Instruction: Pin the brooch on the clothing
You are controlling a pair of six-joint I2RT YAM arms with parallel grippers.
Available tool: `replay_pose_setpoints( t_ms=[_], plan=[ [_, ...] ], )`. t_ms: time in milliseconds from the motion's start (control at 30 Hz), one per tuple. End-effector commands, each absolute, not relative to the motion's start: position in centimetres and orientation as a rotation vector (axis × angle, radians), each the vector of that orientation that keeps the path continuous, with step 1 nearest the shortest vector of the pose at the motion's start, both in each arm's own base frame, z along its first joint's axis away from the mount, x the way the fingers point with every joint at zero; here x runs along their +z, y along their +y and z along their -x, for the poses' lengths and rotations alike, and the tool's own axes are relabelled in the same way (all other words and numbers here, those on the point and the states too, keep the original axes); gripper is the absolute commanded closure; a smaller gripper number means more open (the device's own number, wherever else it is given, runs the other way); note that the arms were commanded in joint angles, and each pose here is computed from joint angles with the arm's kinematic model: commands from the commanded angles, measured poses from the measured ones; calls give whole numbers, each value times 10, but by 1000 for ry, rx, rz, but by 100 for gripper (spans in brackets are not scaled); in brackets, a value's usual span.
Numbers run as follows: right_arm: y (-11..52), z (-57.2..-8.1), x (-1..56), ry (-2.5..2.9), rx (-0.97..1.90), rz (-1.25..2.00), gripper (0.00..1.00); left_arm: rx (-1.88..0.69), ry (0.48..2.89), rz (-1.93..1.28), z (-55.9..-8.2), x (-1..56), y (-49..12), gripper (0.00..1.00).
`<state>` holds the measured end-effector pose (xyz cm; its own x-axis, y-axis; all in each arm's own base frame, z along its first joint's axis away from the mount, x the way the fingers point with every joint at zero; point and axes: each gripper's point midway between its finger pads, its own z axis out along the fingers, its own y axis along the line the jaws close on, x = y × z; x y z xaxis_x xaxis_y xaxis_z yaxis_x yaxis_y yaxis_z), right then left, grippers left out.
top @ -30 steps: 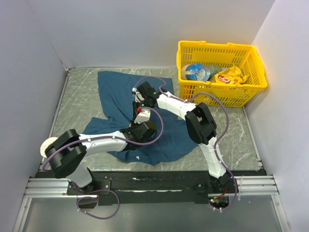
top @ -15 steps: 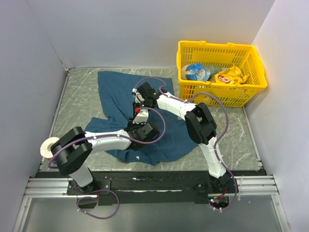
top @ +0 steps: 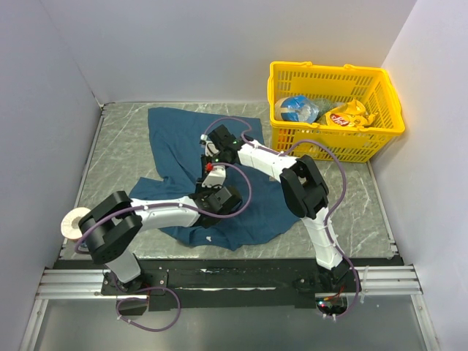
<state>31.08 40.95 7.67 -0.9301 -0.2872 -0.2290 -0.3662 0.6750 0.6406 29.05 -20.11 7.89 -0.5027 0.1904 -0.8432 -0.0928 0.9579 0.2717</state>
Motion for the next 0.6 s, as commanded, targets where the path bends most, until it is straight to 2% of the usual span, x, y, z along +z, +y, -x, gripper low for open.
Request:
replay_pose_setpoints(
  t_ms=[0,200,400,433,500,567],
  plan=[
    [405,-311,105,2723,1140,537,100,372,2045,-60,-297,79,-205,65],
    [405,-311,107,2718,1154,540,100,416,2064,-86,-295,69,-202,62],
    [404,-311,107,2719,1156,539,100,383,2055,-66,-295,69,-200,79],
    [404,-310,108,2718,1160,544,100,369,2052,-57,-296,72,-201,88],
    [405,-310,109,2713,1173,547,100,374,2046,-41,-297,74,-199,99],
    [406,-309,108,2714,1183,549,100,372,2042,-31,-298,76,-199,99]
  ],
)
